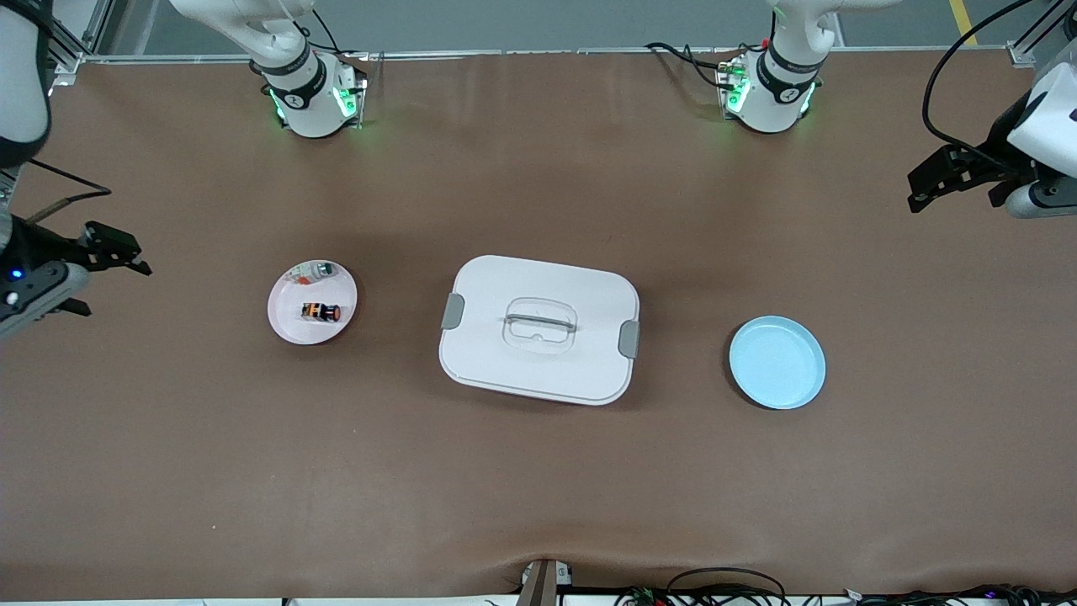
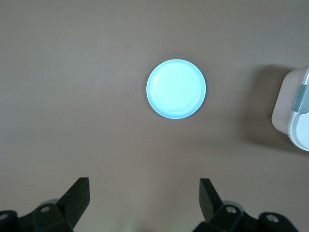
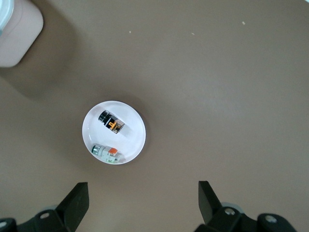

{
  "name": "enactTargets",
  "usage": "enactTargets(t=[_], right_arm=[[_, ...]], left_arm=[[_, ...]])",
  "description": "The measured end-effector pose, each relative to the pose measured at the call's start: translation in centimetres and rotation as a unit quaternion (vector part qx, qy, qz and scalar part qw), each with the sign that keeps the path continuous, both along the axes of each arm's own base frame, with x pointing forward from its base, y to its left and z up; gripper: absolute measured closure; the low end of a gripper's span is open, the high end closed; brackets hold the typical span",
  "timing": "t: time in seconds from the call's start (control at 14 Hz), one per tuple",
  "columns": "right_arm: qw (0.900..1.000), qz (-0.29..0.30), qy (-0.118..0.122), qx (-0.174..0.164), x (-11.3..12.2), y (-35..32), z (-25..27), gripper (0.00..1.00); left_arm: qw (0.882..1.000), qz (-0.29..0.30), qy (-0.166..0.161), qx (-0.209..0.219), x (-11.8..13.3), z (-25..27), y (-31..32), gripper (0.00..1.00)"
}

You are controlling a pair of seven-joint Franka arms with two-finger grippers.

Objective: Transfer orange switch to right arm and place
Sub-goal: 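Open the right gripper and draw it back from the white plate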

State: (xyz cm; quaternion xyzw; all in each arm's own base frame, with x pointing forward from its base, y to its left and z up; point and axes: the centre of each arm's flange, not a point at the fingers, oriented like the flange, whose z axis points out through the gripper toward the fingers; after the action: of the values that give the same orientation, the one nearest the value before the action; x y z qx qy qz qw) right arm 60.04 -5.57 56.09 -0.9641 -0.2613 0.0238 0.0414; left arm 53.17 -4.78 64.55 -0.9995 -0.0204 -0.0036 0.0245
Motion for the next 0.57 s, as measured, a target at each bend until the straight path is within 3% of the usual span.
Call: enactTargets(t=[0.14, 0.36, 0.57], right_arm=[[0.997, -0.069, 0.015, -0.005, -0.6, -0.5, 2.2, 0.00], [0.986, -0.165, 0.031, -0.014, -1.2, -0.6, 3.7, 0.00], [0.979, -0.201, 0.037, -0.018, -1.3, -0.5, 3.8, 0.00]], left_arm=[[1.000, 0.000, 0.000, 0.000, 0.0, 0.0, 0.0, 0.00], [1.000, 0.000, 0.000, 0.000, 0.0, 0.0, 0.0, 0.00], [1.000, 0.000, 0.000, 0.000, 0.0, 0.0, 0.0, 0.00]])
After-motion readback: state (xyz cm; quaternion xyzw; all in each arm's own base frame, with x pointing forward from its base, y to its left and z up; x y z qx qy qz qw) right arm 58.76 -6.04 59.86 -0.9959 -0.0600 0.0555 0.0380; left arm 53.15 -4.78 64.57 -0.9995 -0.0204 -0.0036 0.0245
